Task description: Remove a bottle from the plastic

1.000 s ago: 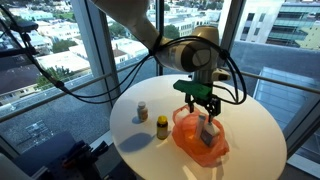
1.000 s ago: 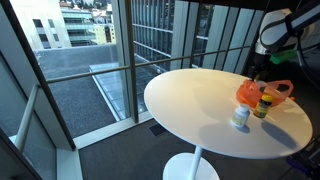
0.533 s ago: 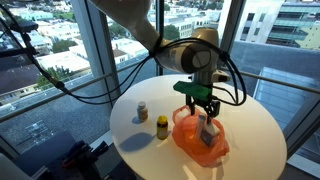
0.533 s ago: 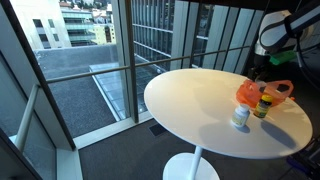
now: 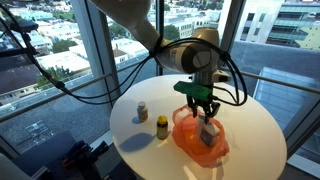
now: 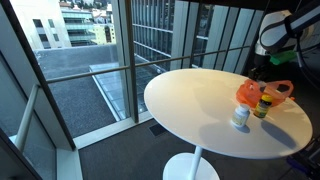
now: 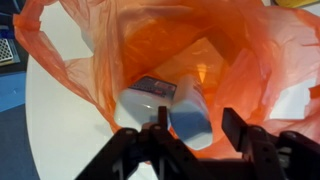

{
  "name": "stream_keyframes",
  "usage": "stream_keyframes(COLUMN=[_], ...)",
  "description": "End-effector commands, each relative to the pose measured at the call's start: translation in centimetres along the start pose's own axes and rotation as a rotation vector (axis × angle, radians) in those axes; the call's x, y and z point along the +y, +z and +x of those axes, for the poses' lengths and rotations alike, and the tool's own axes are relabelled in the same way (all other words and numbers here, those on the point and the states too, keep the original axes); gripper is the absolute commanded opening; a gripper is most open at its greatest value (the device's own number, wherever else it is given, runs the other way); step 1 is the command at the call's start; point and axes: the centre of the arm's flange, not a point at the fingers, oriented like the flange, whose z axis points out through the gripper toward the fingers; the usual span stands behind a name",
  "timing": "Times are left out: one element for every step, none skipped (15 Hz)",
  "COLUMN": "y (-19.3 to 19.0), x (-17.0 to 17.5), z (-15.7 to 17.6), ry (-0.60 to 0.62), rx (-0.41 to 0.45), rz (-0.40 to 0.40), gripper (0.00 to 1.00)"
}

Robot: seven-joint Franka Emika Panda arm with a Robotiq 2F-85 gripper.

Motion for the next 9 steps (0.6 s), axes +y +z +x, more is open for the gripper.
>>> stream_keyframes(y=[-0.3, -0.3, -0.4, -0.5, -0.6, -0.7, -1.0, -1.4, -1.9], x=[0.7, 0.7, 0.7, 0.8, 0.8, 0.9, 0.9, 1.0, 1.0], z=[0.6, 0.6, 0.6, 0.6, 0.6, 0.5, 0.5, 0.3, 0.1], ry=[-0.022, -0.022, -0.022, -0.021, -0.02, -0.02, -0.017, -0.016, -0.014], rx=[0.016, 0.016, 0.018, 0.021, 0.021, 0.022, 0.023, 0.024, 0.027], rz=[-0.02, -0.02, -0.02, -0.019, -0.017, -0.015, -0.015, -0.013, -0.011], gripper=[0.34, 0.28, 0.18, 0.14, 0.14, 0.13, 0.13, 0.13, 0.13])
